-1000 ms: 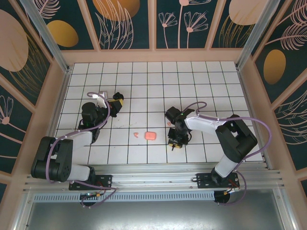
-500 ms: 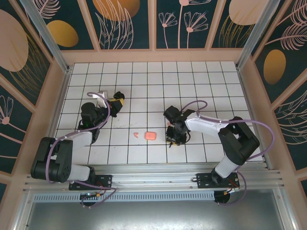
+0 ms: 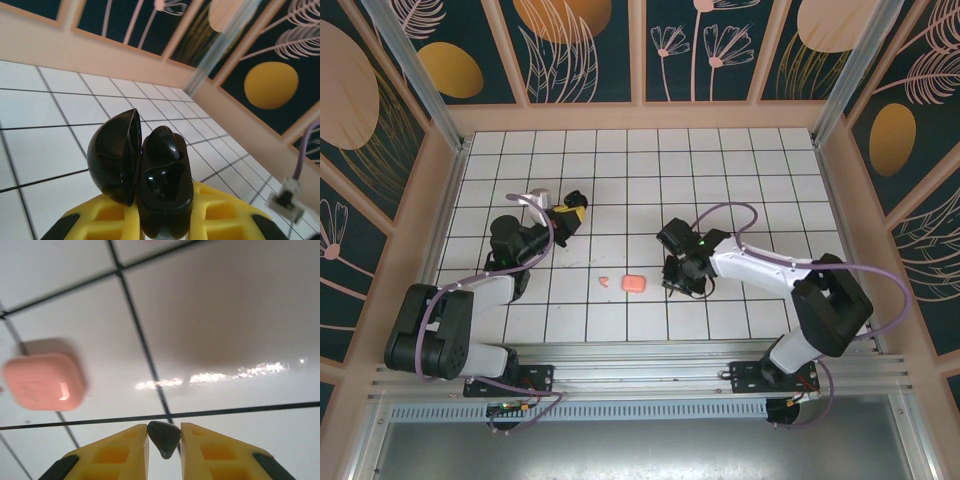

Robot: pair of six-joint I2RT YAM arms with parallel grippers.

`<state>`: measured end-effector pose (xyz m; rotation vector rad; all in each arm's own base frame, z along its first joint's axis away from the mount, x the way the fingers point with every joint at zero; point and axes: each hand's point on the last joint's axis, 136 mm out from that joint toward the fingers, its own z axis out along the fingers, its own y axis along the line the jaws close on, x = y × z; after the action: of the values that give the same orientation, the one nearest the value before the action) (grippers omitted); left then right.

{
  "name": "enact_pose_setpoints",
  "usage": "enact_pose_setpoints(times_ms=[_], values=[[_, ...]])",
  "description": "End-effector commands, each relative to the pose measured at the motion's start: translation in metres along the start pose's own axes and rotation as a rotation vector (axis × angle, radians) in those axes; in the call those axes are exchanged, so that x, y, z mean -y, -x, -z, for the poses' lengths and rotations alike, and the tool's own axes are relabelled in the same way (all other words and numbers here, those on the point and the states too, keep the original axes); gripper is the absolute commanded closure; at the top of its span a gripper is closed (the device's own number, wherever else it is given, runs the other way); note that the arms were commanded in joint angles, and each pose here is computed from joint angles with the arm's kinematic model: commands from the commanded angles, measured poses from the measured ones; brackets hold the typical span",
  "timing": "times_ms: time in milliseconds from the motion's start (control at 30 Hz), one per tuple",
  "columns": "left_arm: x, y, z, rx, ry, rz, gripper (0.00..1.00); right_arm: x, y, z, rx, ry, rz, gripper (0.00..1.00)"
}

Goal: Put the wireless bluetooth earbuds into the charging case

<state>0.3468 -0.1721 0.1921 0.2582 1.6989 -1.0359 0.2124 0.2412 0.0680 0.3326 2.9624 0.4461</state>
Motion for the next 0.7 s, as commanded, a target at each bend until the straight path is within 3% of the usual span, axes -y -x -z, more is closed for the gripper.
enact_pose_setpoints(times_ms=[0,200,500,667], values=[[0.031,-0.003,-0.002,0.002,-0.131,-0.12,0.93,-0.037,0.04,0.046,0.237,0.118,0.055,0.79],[0.066,-0.008,0.005,0.059,-0.247,-0.287,0.92,-0.079,0.074,0.104,0.474,0.31,0.145,0.78],[0.085,-0.016,-0.002,0.058,-0.299,-0.476,0.92,-0.125,0.084,0.174,0.672,0.51,0.274,0.79],[0.087,-0.02,-0.006,0.037,-0.316,-0.521,0.92,-0.145,0.081,0.19,0.74,0.526,0.343,0.79]])
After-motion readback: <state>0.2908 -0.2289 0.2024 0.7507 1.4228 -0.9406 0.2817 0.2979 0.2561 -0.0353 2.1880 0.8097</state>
